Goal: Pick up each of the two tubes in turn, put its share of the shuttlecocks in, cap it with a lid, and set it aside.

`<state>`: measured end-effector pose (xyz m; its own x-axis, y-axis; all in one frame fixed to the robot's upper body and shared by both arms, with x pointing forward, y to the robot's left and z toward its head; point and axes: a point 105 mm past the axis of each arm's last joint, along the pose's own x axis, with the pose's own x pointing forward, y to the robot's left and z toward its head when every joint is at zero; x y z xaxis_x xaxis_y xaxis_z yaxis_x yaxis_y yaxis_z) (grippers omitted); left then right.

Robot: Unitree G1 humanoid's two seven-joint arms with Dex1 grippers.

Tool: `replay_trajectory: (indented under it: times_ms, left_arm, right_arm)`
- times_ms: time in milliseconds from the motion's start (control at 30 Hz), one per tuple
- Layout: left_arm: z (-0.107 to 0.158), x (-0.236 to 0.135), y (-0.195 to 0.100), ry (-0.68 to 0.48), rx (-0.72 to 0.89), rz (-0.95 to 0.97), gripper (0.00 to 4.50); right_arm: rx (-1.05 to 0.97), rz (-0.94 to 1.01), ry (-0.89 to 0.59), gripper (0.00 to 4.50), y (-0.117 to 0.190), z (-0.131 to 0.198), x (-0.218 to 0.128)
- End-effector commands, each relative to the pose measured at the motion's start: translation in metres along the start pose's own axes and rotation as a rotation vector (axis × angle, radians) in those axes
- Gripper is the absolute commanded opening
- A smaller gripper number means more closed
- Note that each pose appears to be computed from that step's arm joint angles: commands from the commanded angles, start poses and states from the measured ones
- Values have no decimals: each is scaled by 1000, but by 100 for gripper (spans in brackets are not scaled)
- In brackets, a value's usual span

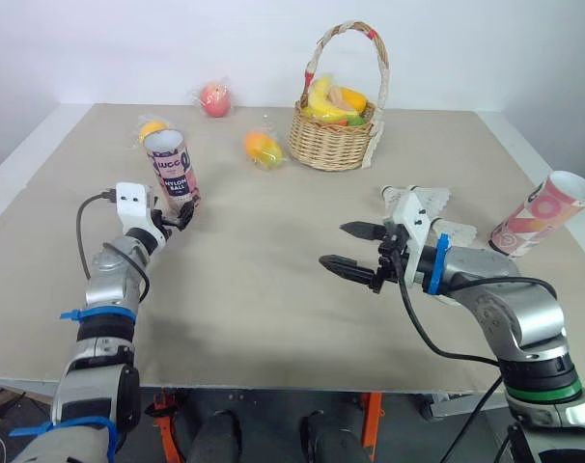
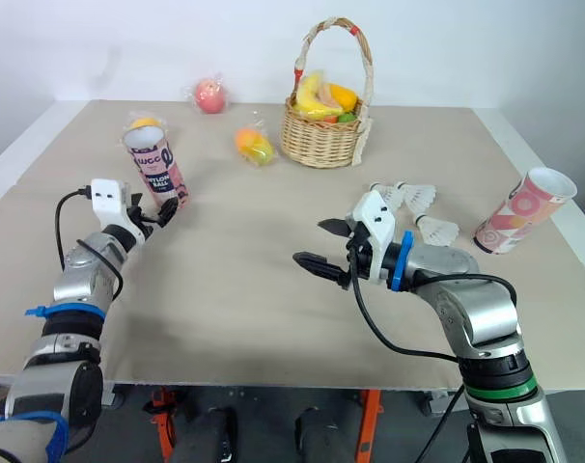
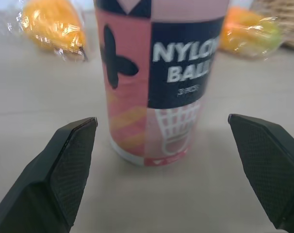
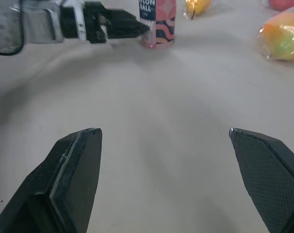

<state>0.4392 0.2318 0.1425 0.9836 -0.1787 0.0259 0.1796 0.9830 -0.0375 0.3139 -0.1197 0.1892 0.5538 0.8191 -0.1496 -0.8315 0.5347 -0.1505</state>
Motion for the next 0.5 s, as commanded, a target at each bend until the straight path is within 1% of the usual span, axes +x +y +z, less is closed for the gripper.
replay_trajectory:
  times_ms: [33, 167, 500]
  left_arm:
    - [9, 5, 5, -15, 44, -16, 450]
    - [9, 9, 4, 2, 72, -42, 450]
    - [22, 25, -3, 11, 97, -19, 450]
  right_arm:
    - [-59, -26, -54, 447, 1, 21, -7]
    - [-62, -50, -66, 447, 4, 25, -14]
    - [-45, -94, -57, 447, 8, 22, -24]
